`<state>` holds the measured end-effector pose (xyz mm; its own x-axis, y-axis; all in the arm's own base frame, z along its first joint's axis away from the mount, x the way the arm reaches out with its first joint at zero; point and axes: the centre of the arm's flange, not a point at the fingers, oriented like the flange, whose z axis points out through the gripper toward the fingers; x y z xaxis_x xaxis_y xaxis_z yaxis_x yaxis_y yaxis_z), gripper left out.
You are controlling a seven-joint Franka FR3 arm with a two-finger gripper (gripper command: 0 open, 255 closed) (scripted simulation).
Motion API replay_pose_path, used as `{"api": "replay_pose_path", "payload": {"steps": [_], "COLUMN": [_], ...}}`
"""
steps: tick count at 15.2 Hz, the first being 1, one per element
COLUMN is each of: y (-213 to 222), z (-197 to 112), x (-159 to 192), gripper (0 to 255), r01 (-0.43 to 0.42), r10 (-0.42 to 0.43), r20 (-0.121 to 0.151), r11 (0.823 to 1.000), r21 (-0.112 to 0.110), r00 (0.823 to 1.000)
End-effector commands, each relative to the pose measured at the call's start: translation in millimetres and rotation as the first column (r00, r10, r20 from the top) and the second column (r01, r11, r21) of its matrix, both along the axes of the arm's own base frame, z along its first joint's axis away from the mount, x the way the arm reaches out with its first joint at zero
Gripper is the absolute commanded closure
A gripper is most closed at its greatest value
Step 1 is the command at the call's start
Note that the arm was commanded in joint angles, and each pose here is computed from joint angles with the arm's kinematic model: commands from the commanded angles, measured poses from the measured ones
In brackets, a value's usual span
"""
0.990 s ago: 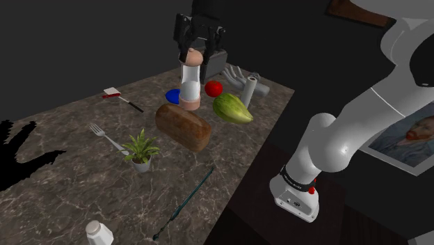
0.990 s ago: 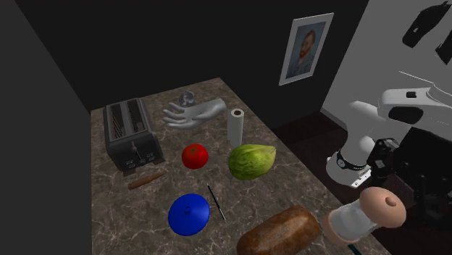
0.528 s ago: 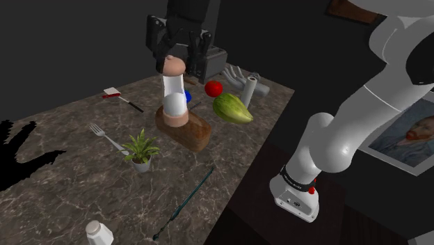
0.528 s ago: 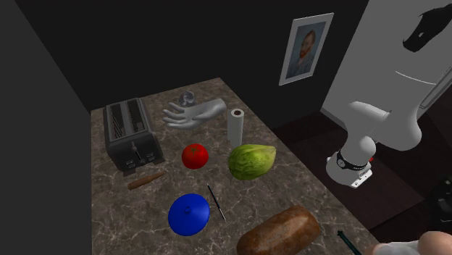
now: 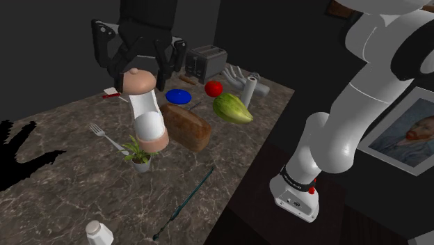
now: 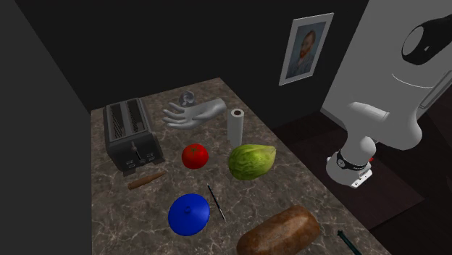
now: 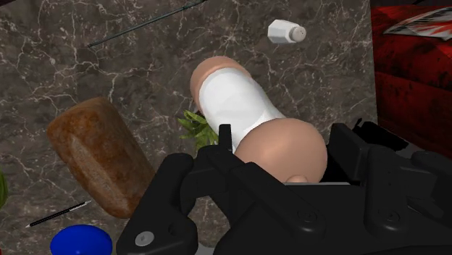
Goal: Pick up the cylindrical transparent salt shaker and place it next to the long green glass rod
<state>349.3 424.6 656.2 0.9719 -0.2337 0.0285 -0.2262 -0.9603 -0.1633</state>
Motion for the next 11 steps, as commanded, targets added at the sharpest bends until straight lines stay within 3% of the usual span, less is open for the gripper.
{"api": "replay_pose_path", "payload": {"steps": [1,11], "y": [23.2,32.6], "z": [1.3,-46.2], "x": [-5.7,-8.0], "gripper": [255,255], "r01": [0.002,0.002], "r10": [-0.002,-0.002], "r20": [0.000,0.000], "r11": [1.000,1.000], "r21": [0.001,0.001], "r00": [1.000,1.000]}}
